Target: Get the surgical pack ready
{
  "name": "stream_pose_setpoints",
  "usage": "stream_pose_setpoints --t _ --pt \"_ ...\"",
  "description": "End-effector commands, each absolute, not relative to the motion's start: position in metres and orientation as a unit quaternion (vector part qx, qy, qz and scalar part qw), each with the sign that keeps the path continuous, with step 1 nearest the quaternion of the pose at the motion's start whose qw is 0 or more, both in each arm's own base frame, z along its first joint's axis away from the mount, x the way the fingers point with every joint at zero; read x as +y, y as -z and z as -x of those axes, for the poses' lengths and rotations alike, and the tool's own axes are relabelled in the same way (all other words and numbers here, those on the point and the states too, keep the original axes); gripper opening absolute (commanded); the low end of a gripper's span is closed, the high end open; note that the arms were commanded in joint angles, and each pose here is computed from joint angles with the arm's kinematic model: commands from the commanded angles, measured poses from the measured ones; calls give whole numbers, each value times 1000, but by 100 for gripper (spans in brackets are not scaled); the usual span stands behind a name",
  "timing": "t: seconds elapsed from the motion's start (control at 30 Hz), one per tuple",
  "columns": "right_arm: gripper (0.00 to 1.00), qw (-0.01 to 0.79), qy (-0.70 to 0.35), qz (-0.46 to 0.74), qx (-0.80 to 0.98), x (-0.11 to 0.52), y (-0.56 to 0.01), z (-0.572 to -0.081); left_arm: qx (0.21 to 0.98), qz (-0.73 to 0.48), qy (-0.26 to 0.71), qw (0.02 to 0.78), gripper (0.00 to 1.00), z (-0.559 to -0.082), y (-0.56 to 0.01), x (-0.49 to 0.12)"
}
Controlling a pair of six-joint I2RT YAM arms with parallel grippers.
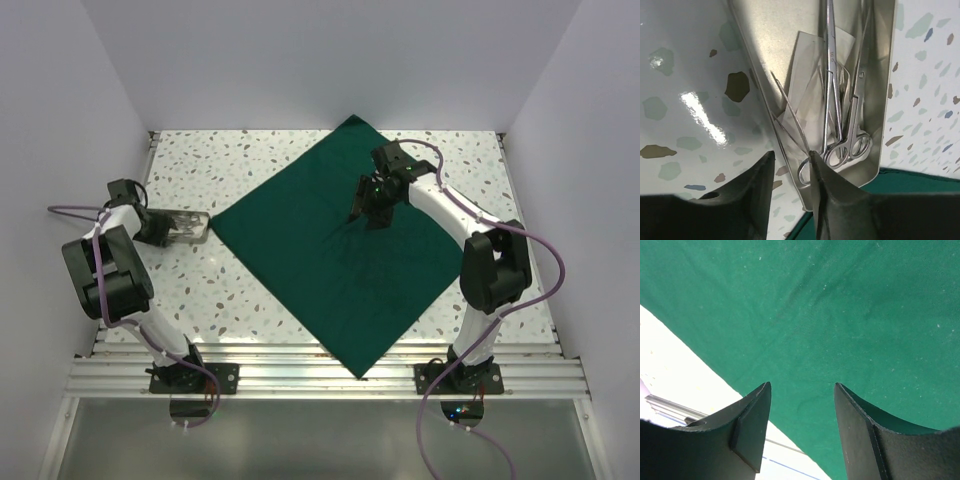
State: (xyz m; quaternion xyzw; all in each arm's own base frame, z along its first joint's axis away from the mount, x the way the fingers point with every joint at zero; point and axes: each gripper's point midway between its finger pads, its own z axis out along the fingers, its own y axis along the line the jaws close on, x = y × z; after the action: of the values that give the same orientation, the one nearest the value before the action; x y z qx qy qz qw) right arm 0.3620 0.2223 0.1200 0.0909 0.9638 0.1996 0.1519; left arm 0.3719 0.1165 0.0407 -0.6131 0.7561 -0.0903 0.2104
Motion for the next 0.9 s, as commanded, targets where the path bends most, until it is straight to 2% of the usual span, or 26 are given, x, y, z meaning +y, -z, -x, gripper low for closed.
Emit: stream_pose_setpoints --t 0.0,0.17,0.2,0.27,0.3,0.63,0.73,0.87 --pt "57 171 -213 -87 958 225 -135 -371 751 622 73 210 37 -371 -38 128" --pt "57 174 -213 -91 957 226 -134 -375 754 624 75 189 21 -369 -24 125" --pt "57 175 -213 -91 957 227 -135 -376 756 622 75 189 14 -369 -24 125" --pt "57 174 -212 -93 957 226 -134 -376 758 620 73 191 8 -369 -25 126" --pt "57 175 -211 -91 957 226 -135 -376 758 619 71 190 1 -367 -25 127" --pt "57 182 -224 -83 954 227 -146 -372 767 606 48 206 0 -349 -65 130" --pt "58 187 -233 -75 951 230 -151 -371 781 582 49 220 0 -349 -84 128" --pt "57 183 -225 -68 955 224 -153 -368 831 504 56 229 0 -356 -106 95"
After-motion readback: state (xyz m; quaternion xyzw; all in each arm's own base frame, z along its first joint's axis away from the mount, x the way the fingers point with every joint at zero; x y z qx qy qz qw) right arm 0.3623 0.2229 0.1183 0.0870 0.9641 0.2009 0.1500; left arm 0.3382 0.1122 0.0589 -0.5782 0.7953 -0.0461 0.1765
